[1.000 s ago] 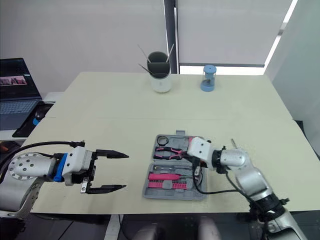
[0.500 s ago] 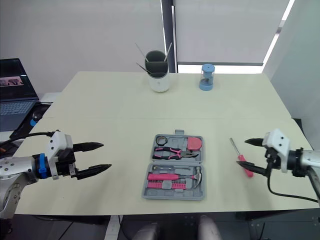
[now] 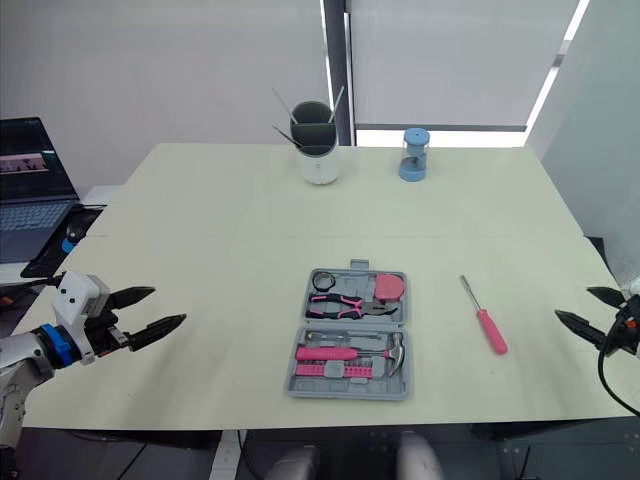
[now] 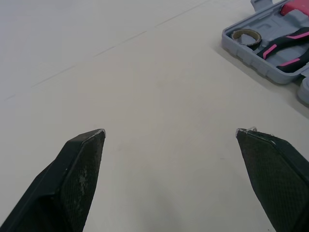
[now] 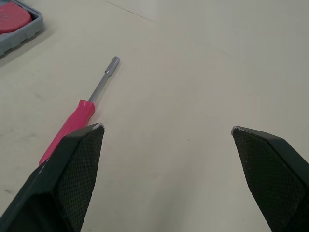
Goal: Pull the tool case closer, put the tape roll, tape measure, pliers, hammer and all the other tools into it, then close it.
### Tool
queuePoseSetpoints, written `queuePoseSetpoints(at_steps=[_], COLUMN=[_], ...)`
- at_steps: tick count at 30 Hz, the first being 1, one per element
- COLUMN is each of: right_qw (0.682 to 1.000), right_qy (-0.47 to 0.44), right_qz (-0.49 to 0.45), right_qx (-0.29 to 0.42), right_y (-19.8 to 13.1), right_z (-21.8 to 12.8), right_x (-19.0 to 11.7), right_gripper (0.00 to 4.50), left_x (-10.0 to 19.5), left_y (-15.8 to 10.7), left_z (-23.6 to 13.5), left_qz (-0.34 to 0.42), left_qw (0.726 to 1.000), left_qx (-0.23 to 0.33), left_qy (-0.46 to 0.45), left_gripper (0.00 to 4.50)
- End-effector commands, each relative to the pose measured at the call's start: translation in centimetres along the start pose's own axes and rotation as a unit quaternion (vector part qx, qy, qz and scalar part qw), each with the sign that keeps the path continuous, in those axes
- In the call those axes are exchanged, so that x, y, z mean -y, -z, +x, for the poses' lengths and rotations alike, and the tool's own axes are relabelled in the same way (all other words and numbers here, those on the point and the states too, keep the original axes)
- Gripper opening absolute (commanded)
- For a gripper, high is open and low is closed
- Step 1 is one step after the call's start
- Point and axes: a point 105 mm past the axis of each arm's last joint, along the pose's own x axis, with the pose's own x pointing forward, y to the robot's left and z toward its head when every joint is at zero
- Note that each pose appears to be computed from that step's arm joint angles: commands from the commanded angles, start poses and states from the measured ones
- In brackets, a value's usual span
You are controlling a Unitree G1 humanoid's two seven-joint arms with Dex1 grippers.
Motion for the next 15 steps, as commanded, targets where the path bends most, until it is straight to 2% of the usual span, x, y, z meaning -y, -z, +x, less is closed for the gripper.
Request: queuePoseSetpoints(at_steps=[1,10,15], right_qw=[0.999,0.999,1.0], right_qy=[0.022,0.021,0.015], right_qz=[-0.017,-0.026,-0.017], right_qx=[0.027,0.014,0.021], right_y=[-1.5,-1.2,-2.1], right_z=[-0.4,0.0,0.2], right_x=[0.8,0.4,0.2], right_gripper=[4.48,4.48,4.48], left_x=[-0.7,-0.8,0.2], left_y=[-1.1,-1.5,-4.4], left_z=[-0.1,0.2,1.1], left_qz=[0.015,0.023,0.03], left_qw=[1.0,0.999,0.998], left_qx=[0.017,0.014,0.058], left_qy=[-0.019,-0.02,0.005], left_gripper=[4.5,4.5,4.5])
